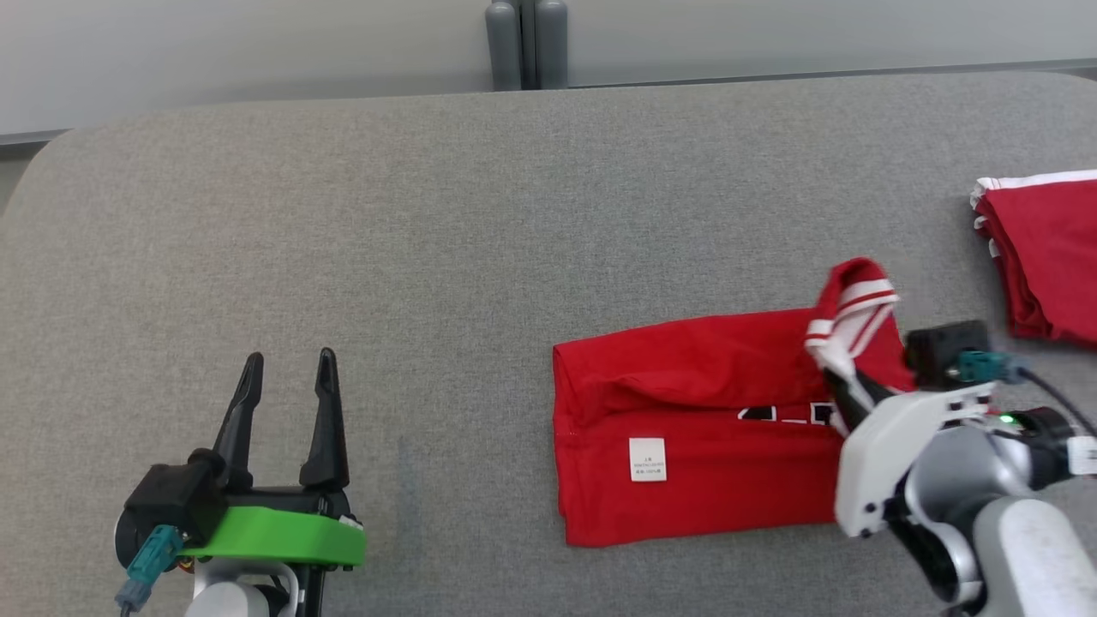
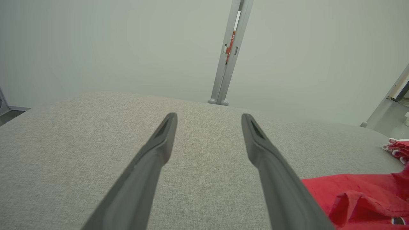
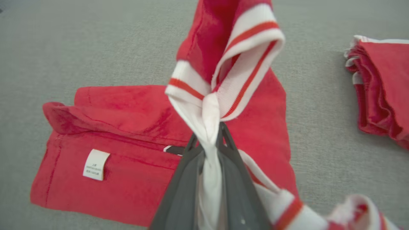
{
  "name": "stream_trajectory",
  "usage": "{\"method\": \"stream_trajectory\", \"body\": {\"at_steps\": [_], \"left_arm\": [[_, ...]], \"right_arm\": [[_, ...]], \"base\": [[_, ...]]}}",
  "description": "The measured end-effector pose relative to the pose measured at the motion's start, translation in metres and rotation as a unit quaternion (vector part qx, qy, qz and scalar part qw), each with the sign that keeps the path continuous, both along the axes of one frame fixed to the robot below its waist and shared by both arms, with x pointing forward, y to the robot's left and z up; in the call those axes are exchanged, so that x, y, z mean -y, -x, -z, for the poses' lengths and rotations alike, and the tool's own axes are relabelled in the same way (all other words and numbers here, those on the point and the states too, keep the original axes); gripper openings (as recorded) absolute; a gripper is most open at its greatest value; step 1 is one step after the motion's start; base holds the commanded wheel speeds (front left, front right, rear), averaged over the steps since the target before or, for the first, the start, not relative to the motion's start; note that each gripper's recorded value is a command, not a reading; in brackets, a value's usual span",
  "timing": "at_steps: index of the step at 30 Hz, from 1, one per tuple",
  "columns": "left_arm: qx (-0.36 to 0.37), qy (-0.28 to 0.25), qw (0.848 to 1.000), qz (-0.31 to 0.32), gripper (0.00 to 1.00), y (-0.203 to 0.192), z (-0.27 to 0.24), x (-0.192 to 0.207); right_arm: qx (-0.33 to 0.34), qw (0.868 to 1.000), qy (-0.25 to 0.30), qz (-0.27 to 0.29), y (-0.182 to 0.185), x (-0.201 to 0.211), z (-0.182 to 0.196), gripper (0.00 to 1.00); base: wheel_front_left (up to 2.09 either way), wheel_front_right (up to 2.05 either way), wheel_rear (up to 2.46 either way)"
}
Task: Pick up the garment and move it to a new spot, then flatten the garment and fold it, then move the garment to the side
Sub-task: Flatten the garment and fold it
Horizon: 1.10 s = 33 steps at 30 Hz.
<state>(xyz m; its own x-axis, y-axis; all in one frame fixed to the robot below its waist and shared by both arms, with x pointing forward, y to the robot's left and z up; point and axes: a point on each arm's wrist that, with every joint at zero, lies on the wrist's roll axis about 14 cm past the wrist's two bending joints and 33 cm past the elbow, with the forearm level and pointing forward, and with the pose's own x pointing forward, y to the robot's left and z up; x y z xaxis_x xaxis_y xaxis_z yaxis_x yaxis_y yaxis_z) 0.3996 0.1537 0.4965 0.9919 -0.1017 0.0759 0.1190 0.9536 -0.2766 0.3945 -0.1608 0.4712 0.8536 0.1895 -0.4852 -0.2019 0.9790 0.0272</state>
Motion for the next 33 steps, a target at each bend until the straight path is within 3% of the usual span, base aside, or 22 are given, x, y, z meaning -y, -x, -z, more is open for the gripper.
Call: {"method": "stream_trajectory", "body": {"at_steps": [6,12,22,23,24,28,33], "left_arm": [[0.003,-0.001,1.0,0.002,1.0,-0.002,-0.002,0.001],[0.002,0.0,1.0,-0.002,1.0,-0.003,-0.002,-0.002],[-0.003,0.002,1.0,-0.017,1.0,-0.001,0.001,-0.012],[-0.004,0.002,1.0,-0.019,1.0,0.0,0.002,-0.013],[-0.005,0.001,1.0,-0.02,1.0,0.0,0.002,-0.014],[-0.004,0.0,1.0,-0.026,1.0,0.002,0.001,-0.018],[0.003,-0.003,1.0,-0.028,1.0,0.002,-0.003,-0.019]], "right_arm": [[-0.035,0.995,-0.025,-0.095,0.002,-0.069,0.018,0.0],[-0.058,0.984,-0.009,-0.167,-0.004,-0.11,0.034,0.0],[-0.093,0.972,-0.038,-0.212,-0.004,-0.154,0.056,0.02],[-0.093,0.971,-0.041,-0.215,-0.004,-0.157,0.056,0.45],[-0.093,0.97,-0.048,-0.219,-0.003,-0.162,0.057,1.0],[-0.078,0.968,-0.075,-0.227,-0.002,-0.175,0.049,1.0],[0.038,0.973,-0.13,-0.188,-0.034,-0.165,-0.007,1.0]], "base": [[0.0,0.0,0.0],[0.0,0.0,0.0],[0.0,0.0,0.0],[0.0,0.0,0.0],[0.0,0.0,0.0],[0.0,0.0,0.0],[0.0,0.0,0.0]]}}
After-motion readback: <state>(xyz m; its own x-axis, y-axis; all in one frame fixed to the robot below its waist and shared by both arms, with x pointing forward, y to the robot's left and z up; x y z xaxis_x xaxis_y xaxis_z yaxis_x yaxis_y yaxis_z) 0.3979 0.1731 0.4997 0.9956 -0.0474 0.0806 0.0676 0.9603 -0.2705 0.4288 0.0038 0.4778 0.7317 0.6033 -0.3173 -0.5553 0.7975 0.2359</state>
